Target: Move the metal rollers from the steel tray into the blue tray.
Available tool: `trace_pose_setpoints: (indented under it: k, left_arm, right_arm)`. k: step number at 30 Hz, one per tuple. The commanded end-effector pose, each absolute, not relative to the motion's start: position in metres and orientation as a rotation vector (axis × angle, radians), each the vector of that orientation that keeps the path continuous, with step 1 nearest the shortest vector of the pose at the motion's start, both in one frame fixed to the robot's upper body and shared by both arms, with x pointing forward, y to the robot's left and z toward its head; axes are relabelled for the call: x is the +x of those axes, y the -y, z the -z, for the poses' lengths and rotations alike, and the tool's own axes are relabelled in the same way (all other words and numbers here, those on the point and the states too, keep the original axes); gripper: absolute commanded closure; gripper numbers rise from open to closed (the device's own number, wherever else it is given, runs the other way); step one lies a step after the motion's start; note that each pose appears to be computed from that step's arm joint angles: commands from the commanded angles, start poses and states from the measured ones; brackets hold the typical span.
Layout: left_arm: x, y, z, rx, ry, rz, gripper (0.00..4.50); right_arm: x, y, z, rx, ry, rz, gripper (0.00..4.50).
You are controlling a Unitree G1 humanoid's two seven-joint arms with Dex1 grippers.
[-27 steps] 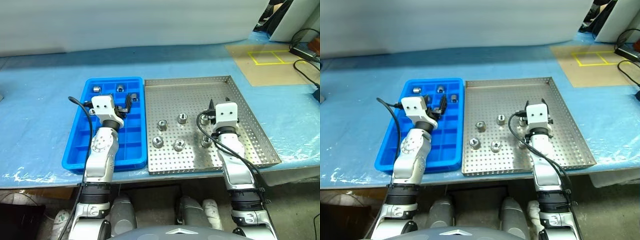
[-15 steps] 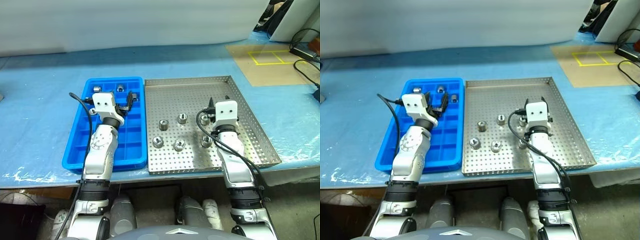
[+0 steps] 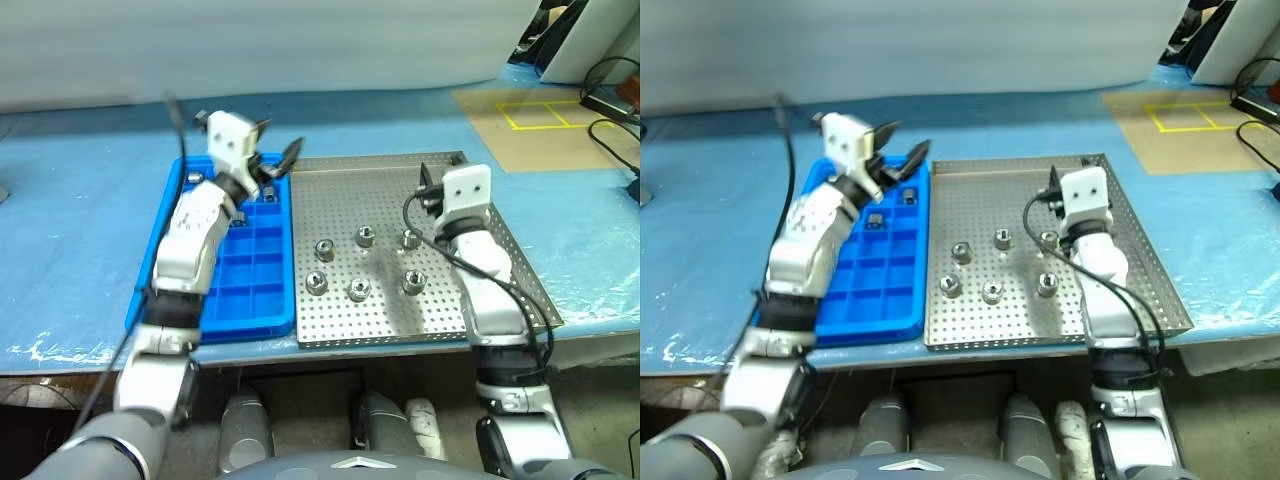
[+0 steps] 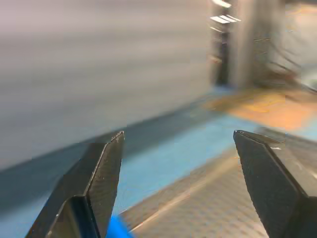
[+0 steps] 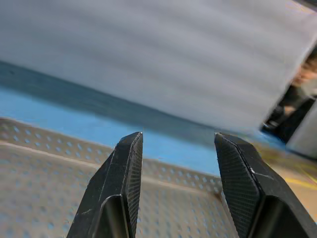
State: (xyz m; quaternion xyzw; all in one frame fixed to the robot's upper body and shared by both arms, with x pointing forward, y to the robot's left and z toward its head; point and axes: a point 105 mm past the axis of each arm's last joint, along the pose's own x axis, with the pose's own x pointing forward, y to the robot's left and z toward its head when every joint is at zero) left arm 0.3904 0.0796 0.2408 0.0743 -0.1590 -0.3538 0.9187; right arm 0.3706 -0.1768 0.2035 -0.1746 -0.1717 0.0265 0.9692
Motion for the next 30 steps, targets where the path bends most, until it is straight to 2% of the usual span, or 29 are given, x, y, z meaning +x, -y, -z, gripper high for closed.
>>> trace_pose_setpoints:
  k: [1, 4, 9, 17, 24, 30]
  left_arm:
    - [0.386, -0.056, -0.219, 0.218, 0.155, 0.984, 0.76]
    - [0.389, -0.049, -0.189, 0.467, -0.054, 1.129, 0.76]
    - [0.386, -0.036, -0.173, 0.608, -0.27, 1.323, 0.76]
    - [0.388, -0.018, -0.145, 0.84, -0.345, 1.418, 0.76]
    - [0.396, -0.02, -0.117, 0.914, -0.419, 1.374, 0.76]
    - [0.396, -0.02, -0.109, 0.943, -0.451, 1.37, 0.76]
  right_arm:
    - [0.369, 0.184, -0.218, -0.332, 0.373, -0.094, 2.13]
    - [0.366, 0.193, -0.212, -0.357, 0.354, -0.068, 2.13]
    - [0.354, 0.193, -0.196, -0.363, 0.333, -0.034, 2.13]
    - [0.34, 0.193, -0.186, -0.397, 0.316, 0.032, 2.13]
    - [0.332, 0.198, -0.181, -0.409, 0.305, 0.08, 2.13]
    - [0.331, 0.195, -0.177, -0.419, 0.293, 0.087, 2.13]
